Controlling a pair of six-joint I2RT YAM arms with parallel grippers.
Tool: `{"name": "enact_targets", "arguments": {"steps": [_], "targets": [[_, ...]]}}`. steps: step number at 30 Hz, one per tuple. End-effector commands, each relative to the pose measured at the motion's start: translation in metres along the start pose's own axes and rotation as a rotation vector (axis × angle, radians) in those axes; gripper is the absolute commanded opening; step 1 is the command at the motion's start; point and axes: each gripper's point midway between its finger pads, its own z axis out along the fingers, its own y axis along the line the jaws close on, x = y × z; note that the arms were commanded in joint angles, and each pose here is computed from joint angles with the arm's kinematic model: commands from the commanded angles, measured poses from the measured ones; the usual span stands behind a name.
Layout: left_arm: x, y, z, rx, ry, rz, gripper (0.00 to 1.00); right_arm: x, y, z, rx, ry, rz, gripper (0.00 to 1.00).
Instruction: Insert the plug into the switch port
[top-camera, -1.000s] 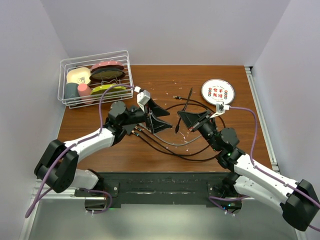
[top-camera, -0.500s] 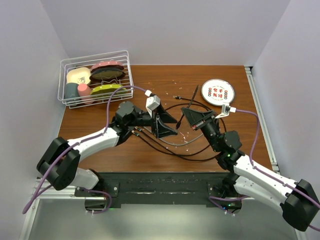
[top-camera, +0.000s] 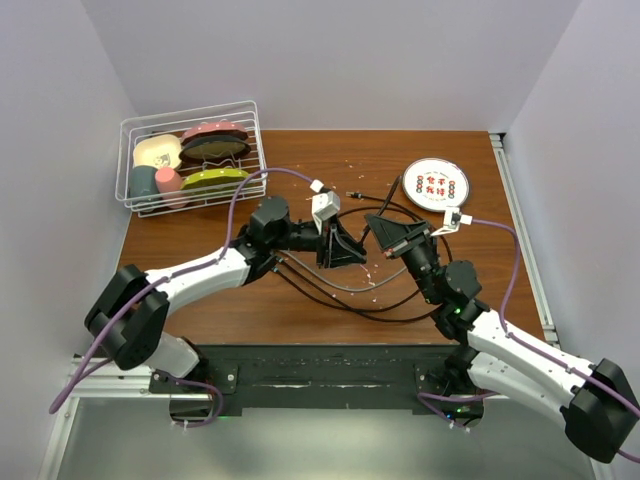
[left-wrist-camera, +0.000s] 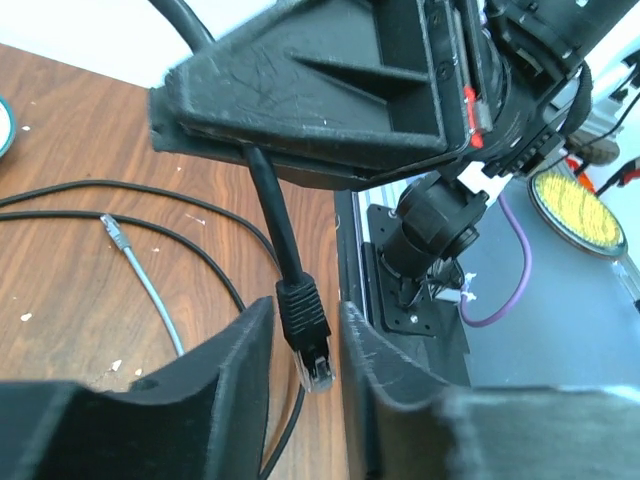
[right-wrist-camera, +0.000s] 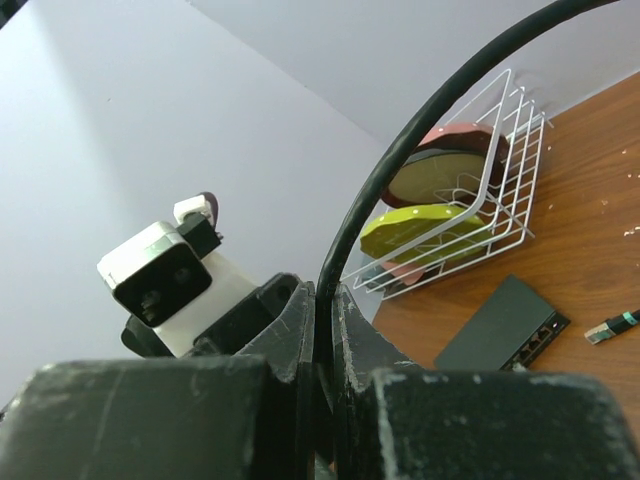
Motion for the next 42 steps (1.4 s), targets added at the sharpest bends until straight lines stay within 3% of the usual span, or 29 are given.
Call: {"name": "enact_targets", "arguments": {"steps": [1,2,6,8,9,12,15,19,22,24,30,36,42], "targets": [[-0.007,-0.005,0.013,0.043,0.027,0.052,0.2,-0.026,0.024,0.003,-0.05,-0.091,0.042,0.0],[-0.005,-0.002,0.014,0.034,0.036,0.047,0.0,-0.027,0.026,0.003,-0.051,-0.091,0.043,0.0],[-0.001,0.008,0.008,-0.044,0.067,0.062,0.0,-0.026,0.027,0.004,-0.038,-0.067,-0.022,0.0],[0.008,0.015,0.002,-0.096,0.122,0.072,0.0,-0.018,0.029,0.008,-0.005,0.014,-0.145,0.09],[0.006,0.022,-0.002,-0.148,0.128,0.083,0.0,-0.014,0.024,0.009,0.025,0.052,-0.187,0.25],[0.01,0.033,-0.013,-0.231,0.176,0.098,0.0,0.001,0.013,0.008,0.092,0.197,-0.356,0.44],[0.013,0.039,-0.023,-0.278,0.212,0.108,0.0,0.014,0.007,-0.002,0.088,0.33,-0.489,0.57],[0.023,0.04,-0.035,-0.306,0.265,0.1,0.0,0.013,0.02,-0.004,0.015,0.419,-0.668,0.89],[0.021,0.043,-0.042,-0.335,0.274,0.12,0.0,0.016,0.01,-0.005,0.07,0.52,-0.752,0.98],[0.014,0.046,-0.046,-0.37,0.259,0.13,0.0,0.026,-0.008,-0.01,0.129,0.612,-0.776,0.98],[0.006,0.033,-0.052,-0.338,0.248,0.155,0.0,0.035,-0.008,-0.016,0.054,0.708,-0.864,0.98],[0.011,0.008,-0.05,-0.198,0.282,0.146,0.0,0.032,0.019,-0.013,-0.085,0.676,-0.9,0.98],[0.019,0.003,-0.049,-0.152,0.321,0.115,0.0,0.043,0.064,-0.024,-0.35,0.678,-0.865,0.98]]}}
